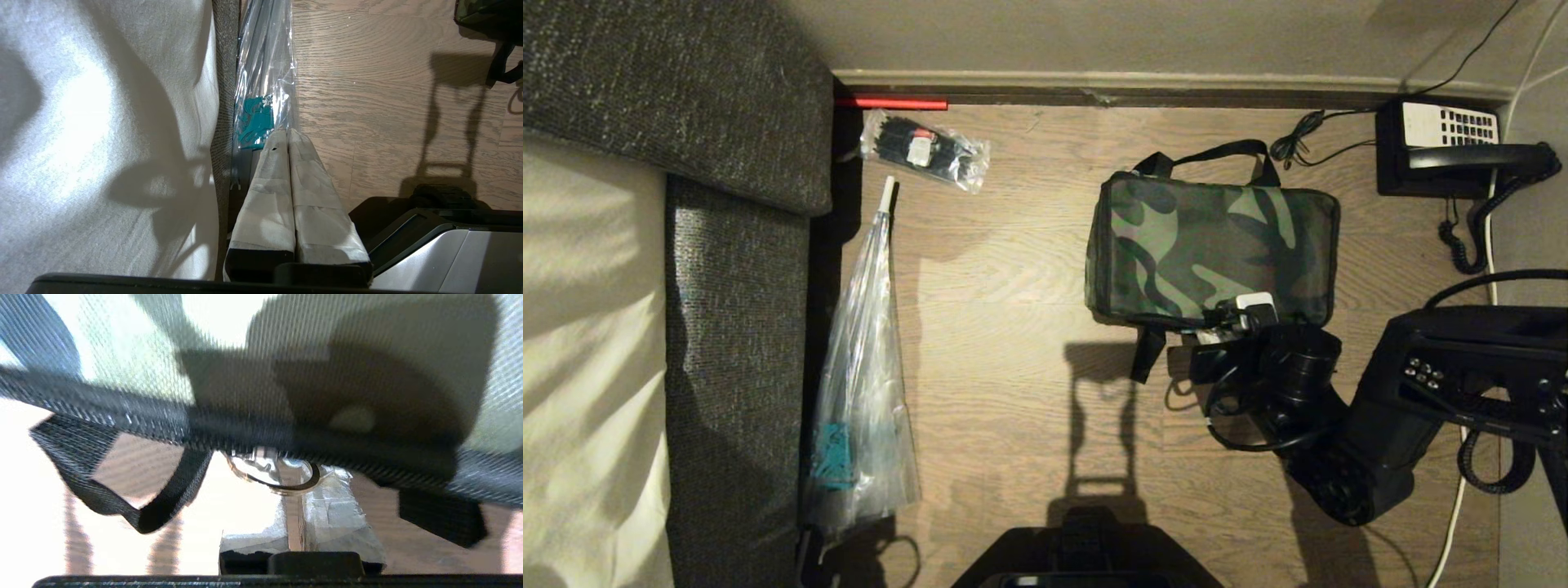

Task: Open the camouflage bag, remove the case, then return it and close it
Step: Open the top of the storage box

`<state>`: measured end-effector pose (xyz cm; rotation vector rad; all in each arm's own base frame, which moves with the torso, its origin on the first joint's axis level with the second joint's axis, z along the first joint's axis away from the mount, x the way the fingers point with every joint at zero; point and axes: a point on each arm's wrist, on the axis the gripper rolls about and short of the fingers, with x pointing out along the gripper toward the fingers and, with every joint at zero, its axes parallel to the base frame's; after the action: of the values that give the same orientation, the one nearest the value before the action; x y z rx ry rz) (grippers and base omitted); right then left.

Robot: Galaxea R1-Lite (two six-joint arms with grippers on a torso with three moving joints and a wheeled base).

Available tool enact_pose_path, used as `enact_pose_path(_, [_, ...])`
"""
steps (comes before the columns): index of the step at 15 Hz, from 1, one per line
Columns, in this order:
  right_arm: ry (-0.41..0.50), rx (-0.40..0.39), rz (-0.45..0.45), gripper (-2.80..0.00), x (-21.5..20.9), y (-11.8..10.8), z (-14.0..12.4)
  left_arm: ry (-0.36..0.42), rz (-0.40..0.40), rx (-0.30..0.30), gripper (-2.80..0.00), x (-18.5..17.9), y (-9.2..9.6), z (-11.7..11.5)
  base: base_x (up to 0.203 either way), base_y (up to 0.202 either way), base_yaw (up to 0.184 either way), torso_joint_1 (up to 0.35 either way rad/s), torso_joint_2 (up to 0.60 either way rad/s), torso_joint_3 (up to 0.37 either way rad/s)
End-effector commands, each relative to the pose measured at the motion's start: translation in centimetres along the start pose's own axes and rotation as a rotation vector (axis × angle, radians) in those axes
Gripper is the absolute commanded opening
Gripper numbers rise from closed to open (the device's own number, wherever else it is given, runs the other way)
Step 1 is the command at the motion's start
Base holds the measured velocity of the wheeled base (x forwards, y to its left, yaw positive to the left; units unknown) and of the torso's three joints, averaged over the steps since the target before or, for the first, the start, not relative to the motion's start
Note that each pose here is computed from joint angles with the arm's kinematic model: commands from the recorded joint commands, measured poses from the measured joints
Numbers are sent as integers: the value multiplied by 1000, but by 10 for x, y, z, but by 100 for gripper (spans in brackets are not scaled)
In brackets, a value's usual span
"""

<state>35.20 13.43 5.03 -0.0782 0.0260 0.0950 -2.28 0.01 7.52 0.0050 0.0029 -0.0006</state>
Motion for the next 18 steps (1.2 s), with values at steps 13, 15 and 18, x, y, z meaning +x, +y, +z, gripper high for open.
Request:
enact_pose_path(13, [58, -47, 20, -280, -33, -9, 4, 2, 1, 0, -280, 0, 0, 0, 0, 0, 0, 0, 0, 0])
enact_pose_path(15, [55, -46, 20, -280, -35, -10, 6, 2, 1, 0, -280, 0, 0, 0, 0, 0, 0, 0, 0, 0])
enact_pose_path(18, [52, -47, 17, -280, -35, -10, 7, 2, 1, 0, -280, 0, 0, 0, 0, 0, 0, 0, 0, 0])
